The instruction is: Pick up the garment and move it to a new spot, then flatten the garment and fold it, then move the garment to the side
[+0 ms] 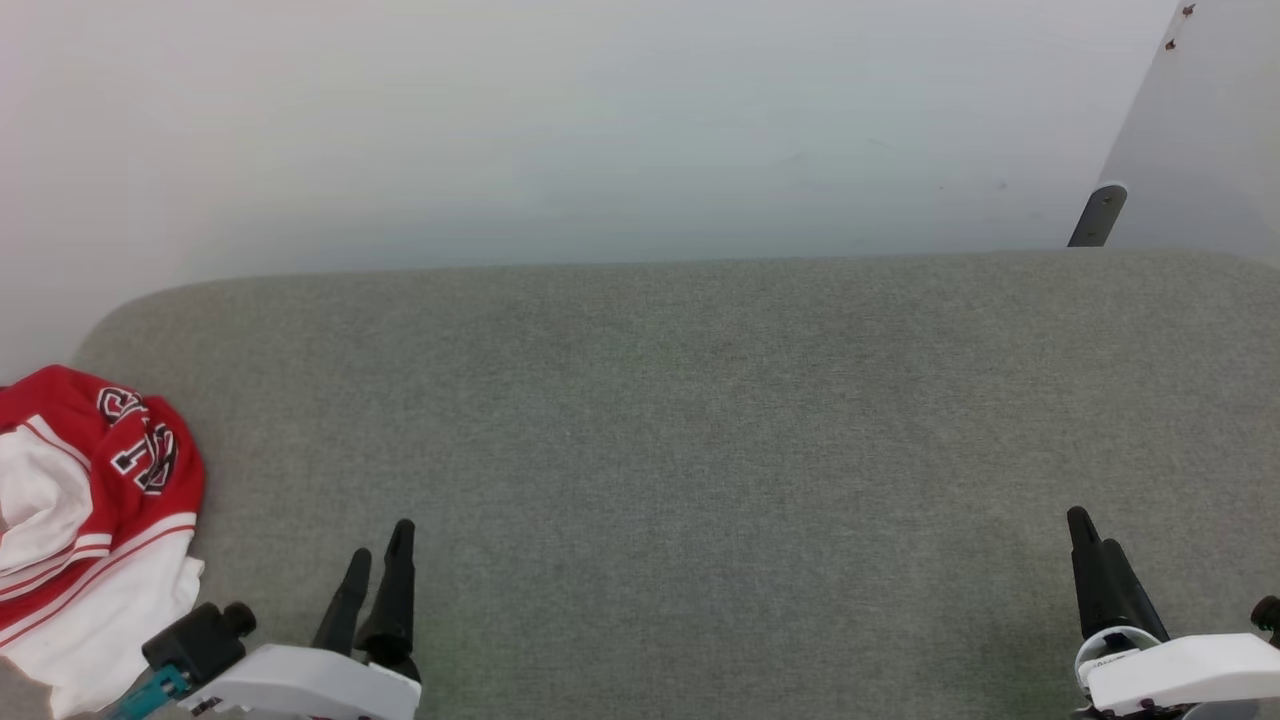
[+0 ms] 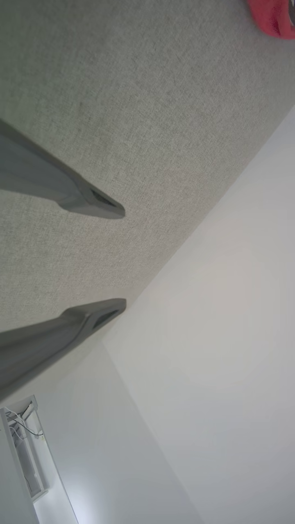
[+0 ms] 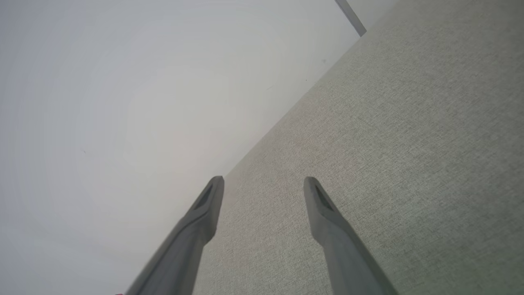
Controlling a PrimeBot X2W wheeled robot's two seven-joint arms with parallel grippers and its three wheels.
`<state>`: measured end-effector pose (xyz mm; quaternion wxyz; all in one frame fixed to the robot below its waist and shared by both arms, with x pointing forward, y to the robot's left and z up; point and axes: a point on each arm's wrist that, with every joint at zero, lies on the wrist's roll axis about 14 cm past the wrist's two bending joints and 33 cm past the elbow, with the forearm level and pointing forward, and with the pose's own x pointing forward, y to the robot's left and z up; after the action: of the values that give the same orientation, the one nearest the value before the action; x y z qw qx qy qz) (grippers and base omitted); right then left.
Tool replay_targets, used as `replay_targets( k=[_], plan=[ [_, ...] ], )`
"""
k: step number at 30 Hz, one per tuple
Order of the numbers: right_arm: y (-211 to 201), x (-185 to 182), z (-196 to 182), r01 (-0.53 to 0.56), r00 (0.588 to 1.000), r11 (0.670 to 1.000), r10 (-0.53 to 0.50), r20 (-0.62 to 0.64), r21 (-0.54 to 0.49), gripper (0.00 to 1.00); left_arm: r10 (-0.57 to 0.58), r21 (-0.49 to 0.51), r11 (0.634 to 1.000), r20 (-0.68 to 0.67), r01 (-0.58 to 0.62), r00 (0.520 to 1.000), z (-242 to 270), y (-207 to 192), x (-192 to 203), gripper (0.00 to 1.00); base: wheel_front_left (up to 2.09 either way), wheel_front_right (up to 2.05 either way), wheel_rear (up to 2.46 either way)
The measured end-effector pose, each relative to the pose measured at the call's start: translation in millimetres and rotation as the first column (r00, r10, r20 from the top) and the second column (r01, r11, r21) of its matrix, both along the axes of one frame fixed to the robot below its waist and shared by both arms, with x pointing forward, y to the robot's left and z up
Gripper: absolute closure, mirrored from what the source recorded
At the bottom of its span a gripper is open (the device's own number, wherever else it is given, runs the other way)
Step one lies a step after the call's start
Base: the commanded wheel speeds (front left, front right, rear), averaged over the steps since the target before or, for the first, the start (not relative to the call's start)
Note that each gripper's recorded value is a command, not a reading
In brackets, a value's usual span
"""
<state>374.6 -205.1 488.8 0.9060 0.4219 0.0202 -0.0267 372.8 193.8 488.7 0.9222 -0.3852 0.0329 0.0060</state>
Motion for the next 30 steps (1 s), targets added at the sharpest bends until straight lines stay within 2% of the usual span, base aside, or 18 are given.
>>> replay_targets(
  k=[15, 30],
  plan=[
    [3.0, 2.8, 12.3, -0.010, 0.999, 0.984, 0.016, 0.034, -0.176, 0.00, -0.020, 0.211, 0.978, 0.065, 0.006, 0.998, 12.8, 2.1, -0.4, 0.00, 0.00, 0.00, 0.00],
    [4.2, 3.7, 22.1, -0.008, 0.998, 0.948, 0.030, 0.062, -0.317, 0.00, -0.056, 0.378, 0.926, 0.111, 0.010, 0.992, 21.7, 0.4, -0.6, 0.00, 0.00, 0.00, 0.00]
  ],
)
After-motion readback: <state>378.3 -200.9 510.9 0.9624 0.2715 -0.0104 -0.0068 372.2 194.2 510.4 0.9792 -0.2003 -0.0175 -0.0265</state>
